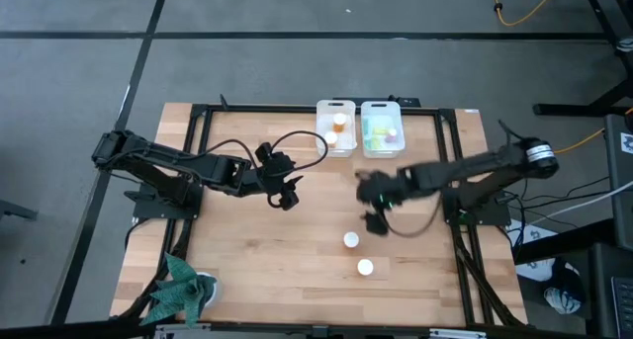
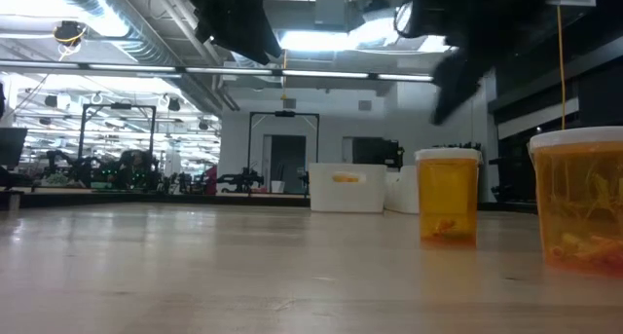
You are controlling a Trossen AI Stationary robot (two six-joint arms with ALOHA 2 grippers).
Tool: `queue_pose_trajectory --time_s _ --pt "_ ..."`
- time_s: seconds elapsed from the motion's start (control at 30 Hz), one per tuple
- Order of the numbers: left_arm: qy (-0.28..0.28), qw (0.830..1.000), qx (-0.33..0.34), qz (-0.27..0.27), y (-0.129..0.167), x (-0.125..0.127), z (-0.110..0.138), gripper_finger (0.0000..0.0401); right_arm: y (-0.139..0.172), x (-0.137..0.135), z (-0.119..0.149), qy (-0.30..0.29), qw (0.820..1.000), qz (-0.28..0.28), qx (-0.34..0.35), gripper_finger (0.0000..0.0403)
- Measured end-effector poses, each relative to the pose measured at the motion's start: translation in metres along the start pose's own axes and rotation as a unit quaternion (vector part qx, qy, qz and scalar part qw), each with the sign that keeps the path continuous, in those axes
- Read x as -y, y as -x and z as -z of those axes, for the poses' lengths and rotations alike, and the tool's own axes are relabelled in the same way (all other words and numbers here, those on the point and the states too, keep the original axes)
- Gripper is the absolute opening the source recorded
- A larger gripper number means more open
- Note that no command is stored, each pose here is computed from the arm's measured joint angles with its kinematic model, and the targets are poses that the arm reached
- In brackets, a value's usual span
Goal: Pick and place medicine bottles into bin by pill shape (circle, oval)
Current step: Put the large orange medicine pill bottle into the left white bin
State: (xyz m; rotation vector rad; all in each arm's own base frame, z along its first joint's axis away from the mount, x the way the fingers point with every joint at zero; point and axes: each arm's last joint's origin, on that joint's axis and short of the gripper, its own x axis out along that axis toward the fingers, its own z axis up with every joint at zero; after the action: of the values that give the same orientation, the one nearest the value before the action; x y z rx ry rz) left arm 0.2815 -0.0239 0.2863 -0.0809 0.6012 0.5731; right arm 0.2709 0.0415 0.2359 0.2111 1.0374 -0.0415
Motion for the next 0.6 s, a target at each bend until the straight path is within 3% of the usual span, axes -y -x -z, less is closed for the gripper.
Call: queue_pose_trajectory --time_s 0.17,0.27,0.6 --pt "0.000 1.000 0.000 0.000 0.000 0.000 0.000 0.0199 -0.017 -0.030 0.035 0.034 0.998 -0.020 -0.040 0.0271" --pt "0.001 1.000 0.001 0.000 0.000 0.000 0.000 0.0199 -0.021 -0.039 0.045 0.041 0.999 -0.018 -0.029 0.0271" --pt "0.002 1.000 0.001 0.000 0.000 0.000 0.000 0.0199 -0.048 -0.034 0.072 0.082 0.996 -0.031 0.019 0.0271"
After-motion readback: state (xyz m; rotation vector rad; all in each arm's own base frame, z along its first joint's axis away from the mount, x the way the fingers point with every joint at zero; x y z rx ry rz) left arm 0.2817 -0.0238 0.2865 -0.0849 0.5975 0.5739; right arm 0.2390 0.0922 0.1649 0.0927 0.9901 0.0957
